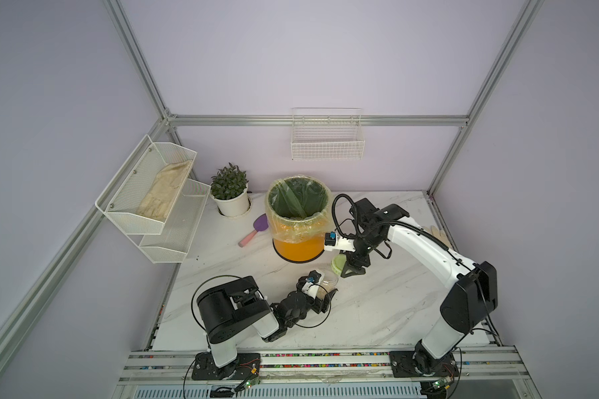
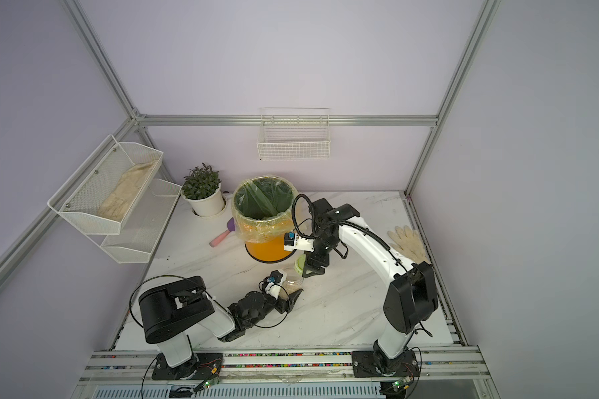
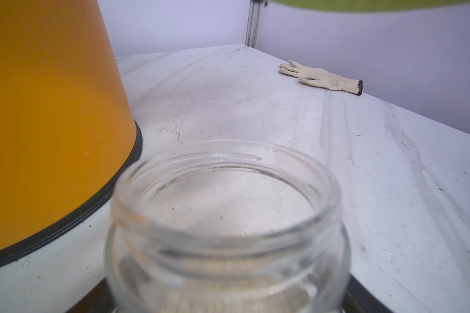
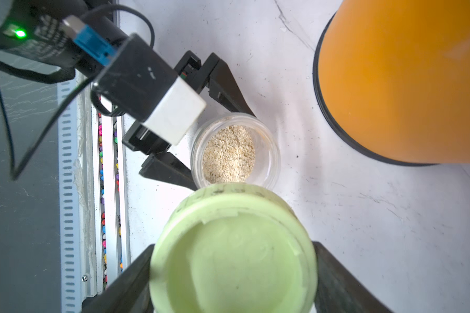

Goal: Empty expired oatmeal from jars
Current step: Open the lid of the jar, then place the lid at the center of the board.

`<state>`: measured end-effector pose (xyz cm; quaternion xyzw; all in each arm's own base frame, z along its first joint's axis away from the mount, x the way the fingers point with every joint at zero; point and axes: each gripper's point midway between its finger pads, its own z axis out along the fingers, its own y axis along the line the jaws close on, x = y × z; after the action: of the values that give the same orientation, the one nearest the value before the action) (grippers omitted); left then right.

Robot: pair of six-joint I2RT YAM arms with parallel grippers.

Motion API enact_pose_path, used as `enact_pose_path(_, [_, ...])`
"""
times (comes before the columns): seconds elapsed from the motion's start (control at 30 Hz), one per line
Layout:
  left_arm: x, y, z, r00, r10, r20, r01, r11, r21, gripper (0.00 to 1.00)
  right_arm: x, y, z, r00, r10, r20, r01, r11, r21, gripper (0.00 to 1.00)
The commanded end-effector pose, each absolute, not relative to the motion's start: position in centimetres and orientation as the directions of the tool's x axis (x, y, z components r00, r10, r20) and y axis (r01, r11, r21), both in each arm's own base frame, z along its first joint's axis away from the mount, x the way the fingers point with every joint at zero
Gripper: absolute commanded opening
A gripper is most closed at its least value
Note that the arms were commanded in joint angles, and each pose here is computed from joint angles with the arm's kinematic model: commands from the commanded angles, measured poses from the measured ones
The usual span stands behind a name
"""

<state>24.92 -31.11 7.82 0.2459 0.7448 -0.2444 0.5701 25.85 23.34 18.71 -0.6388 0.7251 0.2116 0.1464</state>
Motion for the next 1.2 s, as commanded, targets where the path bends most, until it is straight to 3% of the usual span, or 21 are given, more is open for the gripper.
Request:
enact_pose_path(0.0, [25.5,-31.4,11.1,-0.143,0.018,-0.99,0.642,0.763,-0.079,0.0,24.4,21.5,17.6,-0.216,-0.867,-0.449,-0.973,0.152,0.174,0.61])
enact_pose_path(0.37, [25.8,-31.9,13.3,-0.087,0.042,-0.995,0.645,0.764,-0.025,0.0,25.3,12.5,9.3,-0.49,-0.846,-0.209,-0.867,0.45,0.211,0.6])
enact_pose_path(0.47, [25.8,-32.1,14.0,-0.08,0.039,-0.996,0.647,0.762,-0.022,0.0,26.4,10.7,8.0,-0.536,-0.822,-0.195,-0.842,0.503,0.193,0.6])
enact_pose_path(0.8, [26.1,-32.5,15.1,-0.068,0.028,-0.997,0.649,0.76,-0.023,0.0,29.5,6.9,2.9,-0.605,-0.779,-0.163,-0.792,0.61,0.021,0.61])
enact_pose_path(1.17, [26.4,-33.1,15.7,-0.058,0.033,-0.998,0.651,0.759,-0.013,0.0,29.6,6.4,0.4,-0.636,-0.761,-0.13,-0.77,0.638,0.031,0.72])
